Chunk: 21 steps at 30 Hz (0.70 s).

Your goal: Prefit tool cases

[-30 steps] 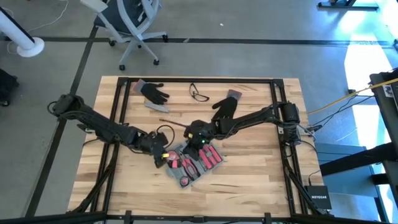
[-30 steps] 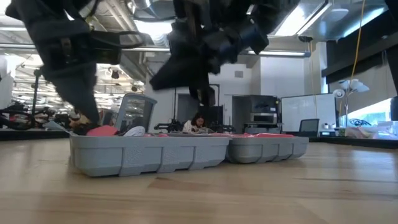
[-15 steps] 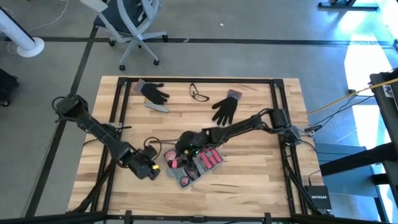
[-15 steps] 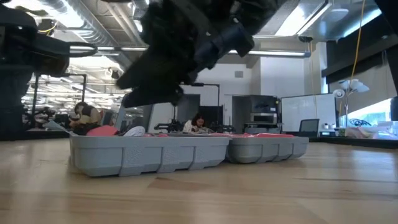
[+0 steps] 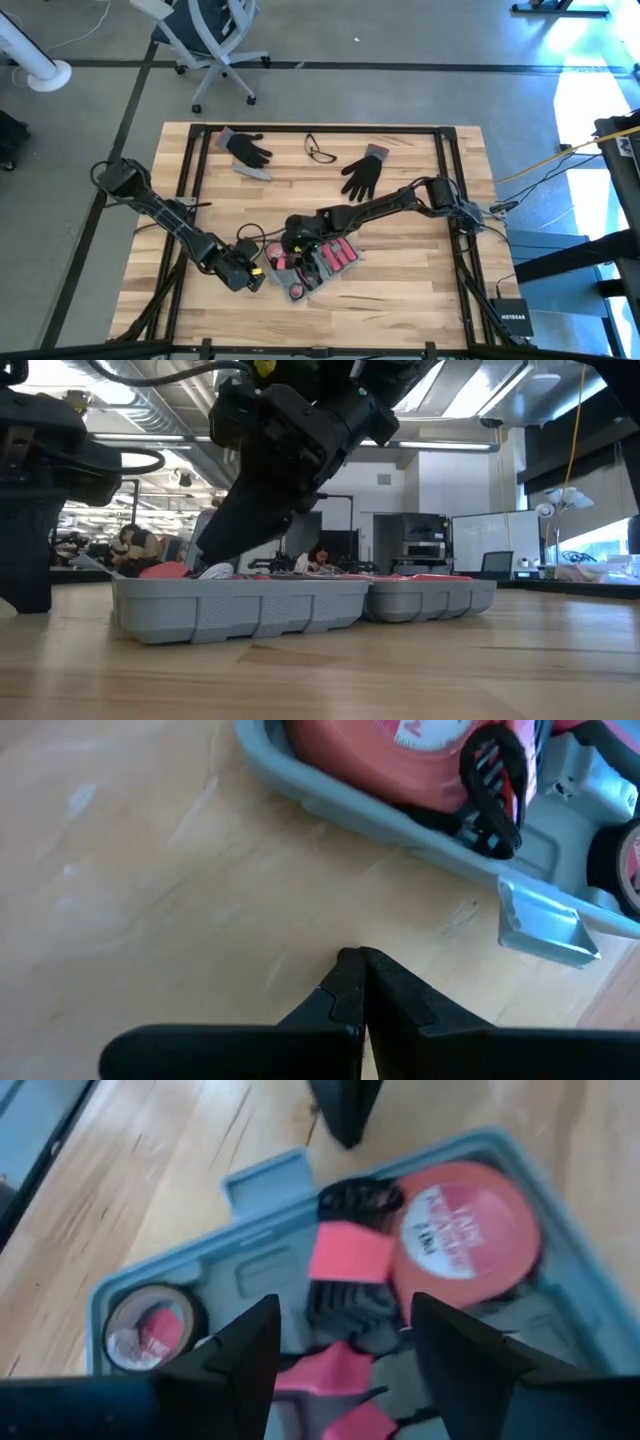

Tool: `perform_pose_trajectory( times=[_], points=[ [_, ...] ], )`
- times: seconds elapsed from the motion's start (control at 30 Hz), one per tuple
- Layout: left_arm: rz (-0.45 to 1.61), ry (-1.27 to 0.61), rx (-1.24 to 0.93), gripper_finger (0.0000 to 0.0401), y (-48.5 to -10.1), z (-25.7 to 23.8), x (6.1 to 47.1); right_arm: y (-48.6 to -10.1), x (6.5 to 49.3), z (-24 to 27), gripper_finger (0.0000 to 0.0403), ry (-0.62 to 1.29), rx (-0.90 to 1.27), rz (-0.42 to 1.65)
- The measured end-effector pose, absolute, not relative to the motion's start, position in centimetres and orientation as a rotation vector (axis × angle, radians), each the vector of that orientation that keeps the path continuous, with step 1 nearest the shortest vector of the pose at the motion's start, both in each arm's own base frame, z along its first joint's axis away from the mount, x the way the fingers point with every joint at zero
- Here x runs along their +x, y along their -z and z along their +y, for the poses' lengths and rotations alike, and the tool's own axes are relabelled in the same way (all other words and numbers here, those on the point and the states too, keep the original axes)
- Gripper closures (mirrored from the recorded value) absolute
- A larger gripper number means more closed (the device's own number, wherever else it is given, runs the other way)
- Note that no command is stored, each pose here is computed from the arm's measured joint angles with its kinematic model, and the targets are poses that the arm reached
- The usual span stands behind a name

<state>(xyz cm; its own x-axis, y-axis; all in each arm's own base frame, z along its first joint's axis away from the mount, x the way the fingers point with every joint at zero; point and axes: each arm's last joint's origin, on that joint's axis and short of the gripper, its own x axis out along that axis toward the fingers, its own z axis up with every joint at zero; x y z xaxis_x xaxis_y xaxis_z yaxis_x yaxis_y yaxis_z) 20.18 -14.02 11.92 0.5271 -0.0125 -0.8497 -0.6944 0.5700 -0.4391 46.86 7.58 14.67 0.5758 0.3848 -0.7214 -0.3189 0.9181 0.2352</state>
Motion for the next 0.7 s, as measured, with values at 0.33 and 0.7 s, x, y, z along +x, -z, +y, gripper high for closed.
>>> perform_pose_trajectory(
  times=[0.33, 0.7],
  points=[
    [0.909, -0.487, -0.852, 0.0401, -11.9, -13.7, 20.4, -13.4, 46.9, 9.1, 0.0189, -0.342, 0.014, 0.871],
    [0.872, -0.510, -0.852, 0.0401, -11.8, -13.6, 20.6, -13.5, 46.9, 9.8, 0.0206, -0.400, 0.044, 0.860]
  ],
)
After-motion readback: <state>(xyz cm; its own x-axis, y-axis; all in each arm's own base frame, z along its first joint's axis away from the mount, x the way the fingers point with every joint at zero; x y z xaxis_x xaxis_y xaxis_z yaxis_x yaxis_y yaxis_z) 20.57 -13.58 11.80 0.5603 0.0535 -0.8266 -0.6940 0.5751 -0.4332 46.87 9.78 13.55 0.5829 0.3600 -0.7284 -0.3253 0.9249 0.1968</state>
